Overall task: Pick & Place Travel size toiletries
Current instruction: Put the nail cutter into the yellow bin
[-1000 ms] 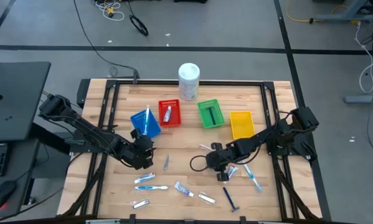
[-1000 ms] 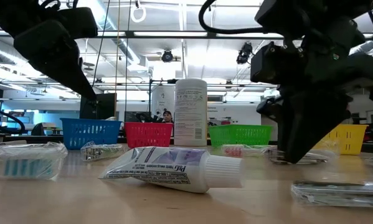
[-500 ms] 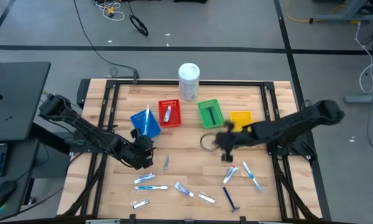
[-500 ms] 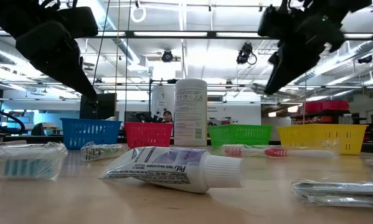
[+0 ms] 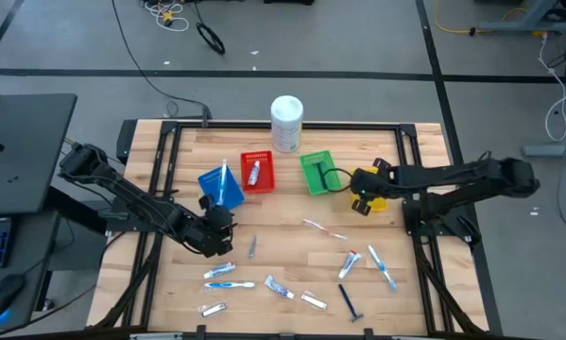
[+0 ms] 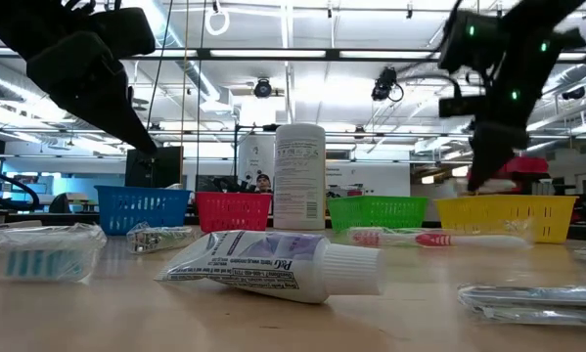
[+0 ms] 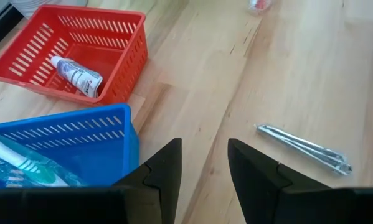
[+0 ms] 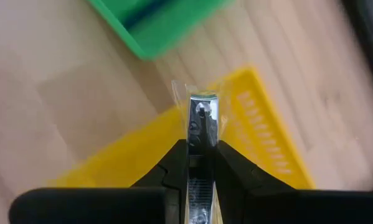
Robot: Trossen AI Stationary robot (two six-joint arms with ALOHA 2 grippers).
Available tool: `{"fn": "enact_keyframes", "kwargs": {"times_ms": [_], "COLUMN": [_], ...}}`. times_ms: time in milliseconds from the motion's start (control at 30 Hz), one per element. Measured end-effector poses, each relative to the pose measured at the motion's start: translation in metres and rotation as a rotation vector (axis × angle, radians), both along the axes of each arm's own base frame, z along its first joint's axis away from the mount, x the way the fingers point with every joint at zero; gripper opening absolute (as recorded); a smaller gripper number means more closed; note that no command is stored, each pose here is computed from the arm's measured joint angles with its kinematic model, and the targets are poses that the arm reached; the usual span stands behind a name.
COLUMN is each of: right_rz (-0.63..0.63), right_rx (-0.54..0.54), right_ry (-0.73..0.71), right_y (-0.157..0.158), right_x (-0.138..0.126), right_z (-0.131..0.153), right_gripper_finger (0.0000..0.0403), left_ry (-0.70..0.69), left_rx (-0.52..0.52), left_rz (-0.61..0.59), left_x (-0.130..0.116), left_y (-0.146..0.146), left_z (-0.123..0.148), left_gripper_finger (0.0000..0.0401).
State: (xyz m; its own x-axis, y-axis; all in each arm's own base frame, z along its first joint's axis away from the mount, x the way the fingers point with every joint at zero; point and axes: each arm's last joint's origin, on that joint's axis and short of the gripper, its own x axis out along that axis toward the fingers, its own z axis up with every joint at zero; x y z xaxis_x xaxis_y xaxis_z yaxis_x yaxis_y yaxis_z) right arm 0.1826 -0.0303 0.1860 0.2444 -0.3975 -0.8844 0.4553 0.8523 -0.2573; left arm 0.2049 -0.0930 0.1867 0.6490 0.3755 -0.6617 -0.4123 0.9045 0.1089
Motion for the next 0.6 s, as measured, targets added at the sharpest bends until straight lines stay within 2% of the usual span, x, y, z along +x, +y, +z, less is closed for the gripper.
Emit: {"fn": "enact_keyframes", "kwargs": {"times_ms": [233,600], "right_rz": [-0.073,-0.094], "right_rx": [0.059,0.053], "right_ry": [0.028,0.035], "right_y": [-0.014,-0.021], "right_x": [-0.016,-0.020], "right_z": [-0.031,-0.033], "right_gripper_finger": [0.0075,0.0109], "left_ry": [0.004,0.006], "left_rx": [0.019,0.032], "left_rz": [-0.017,-0.002], "left_x": [0.000,0.004], "left_y": [0.000,0.007], "left_z": [0.000,0.001], "left_gripper_finger": [0.0138,0.0138]}}
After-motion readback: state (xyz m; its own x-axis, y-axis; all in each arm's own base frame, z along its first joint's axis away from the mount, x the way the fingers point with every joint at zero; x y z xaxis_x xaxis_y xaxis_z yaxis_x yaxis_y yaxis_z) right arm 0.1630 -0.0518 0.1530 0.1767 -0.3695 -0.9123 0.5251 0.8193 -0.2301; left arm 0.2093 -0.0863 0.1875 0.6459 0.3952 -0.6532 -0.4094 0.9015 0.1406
